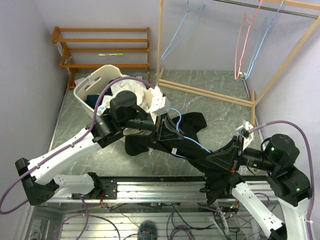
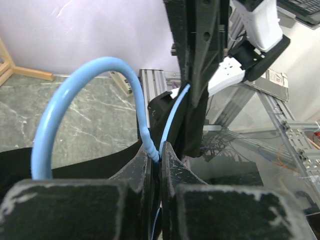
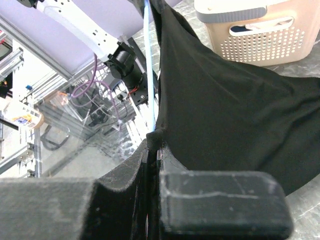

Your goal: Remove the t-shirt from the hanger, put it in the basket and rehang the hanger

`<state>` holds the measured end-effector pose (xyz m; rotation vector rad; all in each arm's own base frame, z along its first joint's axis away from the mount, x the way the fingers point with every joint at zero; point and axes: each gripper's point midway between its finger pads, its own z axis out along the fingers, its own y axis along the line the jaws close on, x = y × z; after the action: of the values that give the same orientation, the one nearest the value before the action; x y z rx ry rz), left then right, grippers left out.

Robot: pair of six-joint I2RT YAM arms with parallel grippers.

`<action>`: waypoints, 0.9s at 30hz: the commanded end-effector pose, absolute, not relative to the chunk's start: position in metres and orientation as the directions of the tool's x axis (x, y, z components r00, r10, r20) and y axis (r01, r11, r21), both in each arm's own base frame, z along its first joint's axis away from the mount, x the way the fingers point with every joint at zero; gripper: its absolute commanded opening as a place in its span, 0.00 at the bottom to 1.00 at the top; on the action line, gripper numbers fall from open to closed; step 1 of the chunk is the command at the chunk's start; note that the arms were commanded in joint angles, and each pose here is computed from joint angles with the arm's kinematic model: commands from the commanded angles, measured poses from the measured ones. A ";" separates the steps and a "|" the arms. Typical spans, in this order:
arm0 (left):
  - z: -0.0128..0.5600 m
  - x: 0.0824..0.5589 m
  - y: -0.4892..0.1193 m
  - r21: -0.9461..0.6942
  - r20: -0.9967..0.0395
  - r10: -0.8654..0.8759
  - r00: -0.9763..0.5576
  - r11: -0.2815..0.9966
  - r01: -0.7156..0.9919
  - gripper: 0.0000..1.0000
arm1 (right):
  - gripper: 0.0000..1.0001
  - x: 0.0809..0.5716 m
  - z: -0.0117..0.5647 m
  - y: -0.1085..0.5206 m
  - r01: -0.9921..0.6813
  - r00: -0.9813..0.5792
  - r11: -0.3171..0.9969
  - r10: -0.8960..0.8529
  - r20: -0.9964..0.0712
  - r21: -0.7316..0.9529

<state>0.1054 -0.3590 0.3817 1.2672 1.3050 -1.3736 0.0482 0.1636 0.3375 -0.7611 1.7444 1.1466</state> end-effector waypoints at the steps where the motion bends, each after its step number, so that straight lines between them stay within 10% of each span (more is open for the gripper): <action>1: 0.379 0.110 -0.356 -0.124 -0.990 0.070 -0.120 -0.062 0.990 0.07 | 0.00 0.043 0.361 0.165 -0.892 -0.311 0.339 0.017 -0.950 0.298; 4: 0.382 0.112 -0.350 -0.112 -0.992 0.067 -0.110 -0.031 0.993 0.07 | 0.00 0.052 0.355 0.162 -0.871 -0.318 0.389 0.018 -0.948 0.299; 12: 0.404 0.122 -0.324 -0.052 -0.997 0.047 -0.058 0.109 0.993 0.07 | 0.53 0.065 0.351 0.144 -0.803 -0.294 0.532 0.041 -0.955 0.270; 27: 0.436 0.117 -0.294 -0.014 -1.000 -0.001 -0.014 0.187 0.982 0.07 | 0.42 0.074 0.328 0.141 -0.770 -0.336 0.573 0.009 -0.942 0.280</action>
<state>0.1087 -0.3053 0.4030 1.1442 1.3749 -1.1367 0.0738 0.1416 0.3373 -0.6345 1.7124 0.9146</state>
